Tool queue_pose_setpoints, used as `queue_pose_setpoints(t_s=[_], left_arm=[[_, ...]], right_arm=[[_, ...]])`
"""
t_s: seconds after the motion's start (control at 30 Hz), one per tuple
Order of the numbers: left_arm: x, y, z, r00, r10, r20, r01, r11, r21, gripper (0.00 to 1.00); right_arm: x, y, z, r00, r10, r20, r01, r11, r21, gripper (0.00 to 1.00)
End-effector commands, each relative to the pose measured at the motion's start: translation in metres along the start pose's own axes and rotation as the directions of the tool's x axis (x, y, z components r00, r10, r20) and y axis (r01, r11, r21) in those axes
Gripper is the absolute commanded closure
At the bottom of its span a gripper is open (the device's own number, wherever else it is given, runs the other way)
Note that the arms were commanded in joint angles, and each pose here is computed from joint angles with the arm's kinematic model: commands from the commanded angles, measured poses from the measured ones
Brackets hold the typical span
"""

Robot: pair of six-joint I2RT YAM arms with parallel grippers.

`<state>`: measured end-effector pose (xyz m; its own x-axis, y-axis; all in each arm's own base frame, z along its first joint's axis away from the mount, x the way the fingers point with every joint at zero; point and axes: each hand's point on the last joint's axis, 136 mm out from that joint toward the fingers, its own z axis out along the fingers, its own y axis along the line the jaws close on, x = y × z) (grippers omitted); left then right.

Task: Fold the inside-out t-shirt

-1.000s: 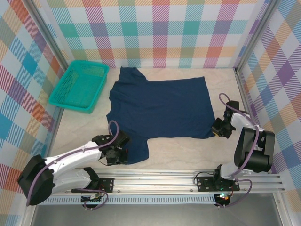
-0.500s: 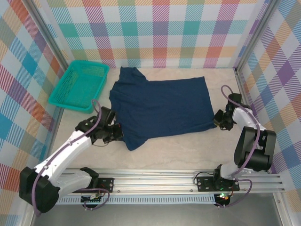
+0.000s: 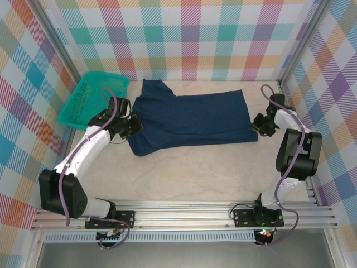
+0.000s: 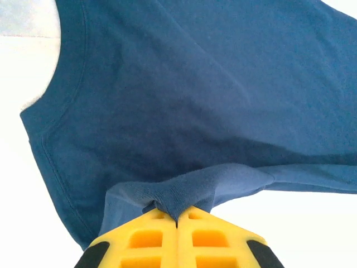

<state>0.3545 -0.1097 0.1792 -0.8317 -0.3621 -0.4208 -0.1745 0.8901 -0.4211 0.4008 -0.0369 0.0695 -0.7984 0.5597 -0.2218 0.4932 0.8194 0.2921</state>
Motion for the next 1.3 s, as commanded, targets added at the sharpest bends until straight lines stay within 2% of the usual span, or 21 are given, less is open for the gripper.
queue_pose_setpoints(t_s=[0.0, 0.23, 0.93, 1.27], left_arm=[[-0.026, -0.006, 0.001, 0.999, 0.029, 0.034, -0.03, 0.999, 0.019, 1.0], [-0.048, 0.003, 0.015, 0.999, 0.012, 0.038, -0.012, 1.0, -0.008, 1.0], [-0.072, 0.016, 0.053, 1.0, -0.026, 0.014, 0.027, 0.999, -0.023, 1.0], [-0.087, 0.011, 0.078, 0.999, -0.033, -0.005, 0.033, 0.999, -0.011, 1.0]], right_arm=[[-0.008, 0.013, 0.003, 1.0, -0.025, -0.008, 0.025, 0.999, -0.026, 0.88], [-0.016, 0.025, 0.014, 0.998, -0.054, -0.022, 0.054, 0.998, -0.022, 0.86], [-0.045, 0.039, 0.043, 0.997, -0.069, -0.038, 0.069, 0.998, -0.009, 0.85], [-0.062, 0.047, 0.046, 0.997, -0.077, -0.014, 0.076, 0.997, -0.021, 0.72]])
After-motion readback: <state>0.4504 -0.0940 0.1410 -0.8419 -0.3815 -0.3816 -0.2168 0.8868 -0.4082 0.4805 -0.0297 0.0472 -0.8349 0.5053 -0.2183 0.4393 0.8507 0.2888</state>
